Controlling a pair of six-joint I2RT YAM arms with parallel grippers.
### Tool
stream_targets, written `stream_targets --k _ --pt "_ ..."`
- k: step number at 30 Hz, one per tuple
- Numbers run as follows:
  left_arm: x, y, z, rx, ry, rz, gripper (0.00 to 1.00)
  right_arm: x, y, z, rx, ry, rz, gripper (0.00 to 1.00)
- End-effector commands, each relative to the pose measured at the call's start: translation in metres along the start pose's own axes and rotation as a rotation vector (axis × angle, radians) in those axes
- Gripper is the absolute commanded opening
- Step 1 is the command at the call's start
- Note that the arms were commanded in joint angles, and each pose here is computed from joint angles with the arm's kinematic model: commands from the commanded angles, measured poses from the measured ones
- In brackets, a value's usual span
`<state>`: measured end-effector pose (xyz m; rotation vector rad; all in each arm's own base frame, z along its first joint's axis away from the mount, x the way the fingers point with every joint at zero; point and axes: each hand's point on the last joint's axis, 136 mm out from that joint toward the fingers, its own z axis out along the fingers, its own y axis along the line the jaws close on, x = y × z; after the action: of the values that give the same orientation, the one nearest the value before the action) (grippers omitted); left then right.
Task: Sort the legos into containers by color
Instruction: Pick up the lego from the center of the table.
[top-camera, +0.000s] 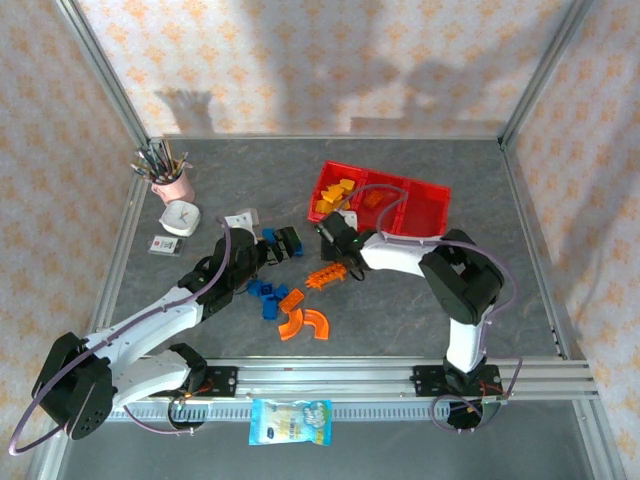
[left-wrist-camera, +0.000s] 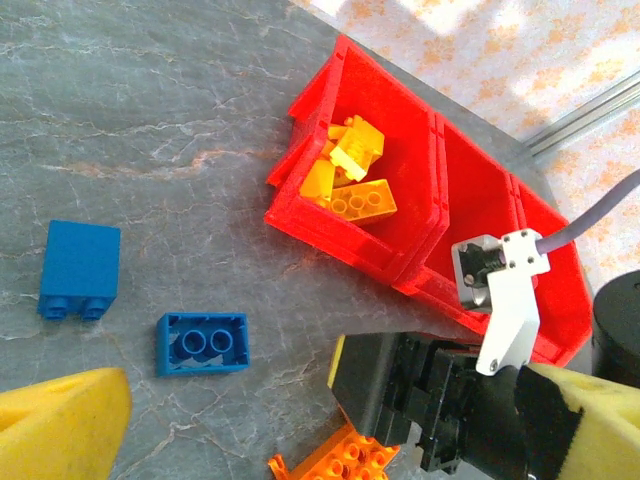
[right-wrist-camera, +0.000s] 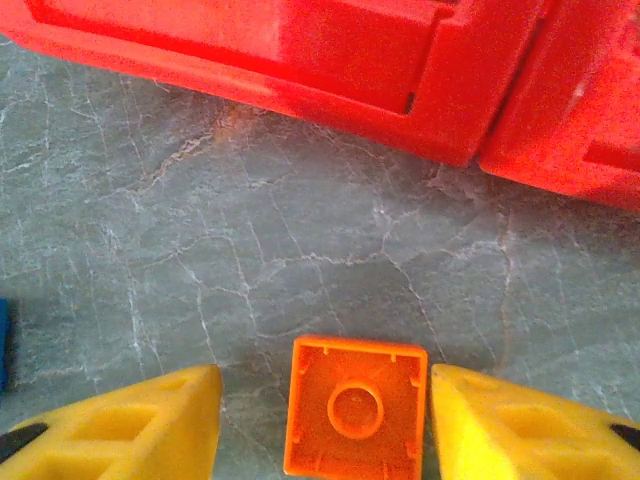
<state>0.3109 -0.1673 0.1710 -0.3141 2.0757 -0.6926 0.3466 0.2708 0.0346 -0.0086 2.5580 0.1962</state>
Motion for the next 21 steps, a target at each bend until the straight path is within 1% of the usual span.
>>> stream_targets --k 1,8,12,16,21 --pt "-0.006 0.007 -0.003 -0.026 -0.028 -0.004 0.99 -0.007 -0.002 0.005 0.042 -0.025 -0.014 0.53" --pt "-0.008 0.007 -0.002 -0.022 -0.031 -0.006 0.99 -0.002 -0.005 0.011 0.058 -0.009 -0.028 0.46" --pt "-0.008 0.004 0.000 -0.014 -0.023 -0.006 0.99 -0.003 -0.003 0.010 0.051 -0.006 -0.039 0.38" --pt "-0.009 0.001 0.000 -0.007 -0.017 -0.010 0.99 -0.009 0.002 0.001 0.020 -0.012 -0.044 0.33" --pt "-0.014 -0.006 -0.005 0.018 -0.026 -0.014 0.99 -0.021 0.004 -0.019 -0.003 -0.042 -0.035 0.32"
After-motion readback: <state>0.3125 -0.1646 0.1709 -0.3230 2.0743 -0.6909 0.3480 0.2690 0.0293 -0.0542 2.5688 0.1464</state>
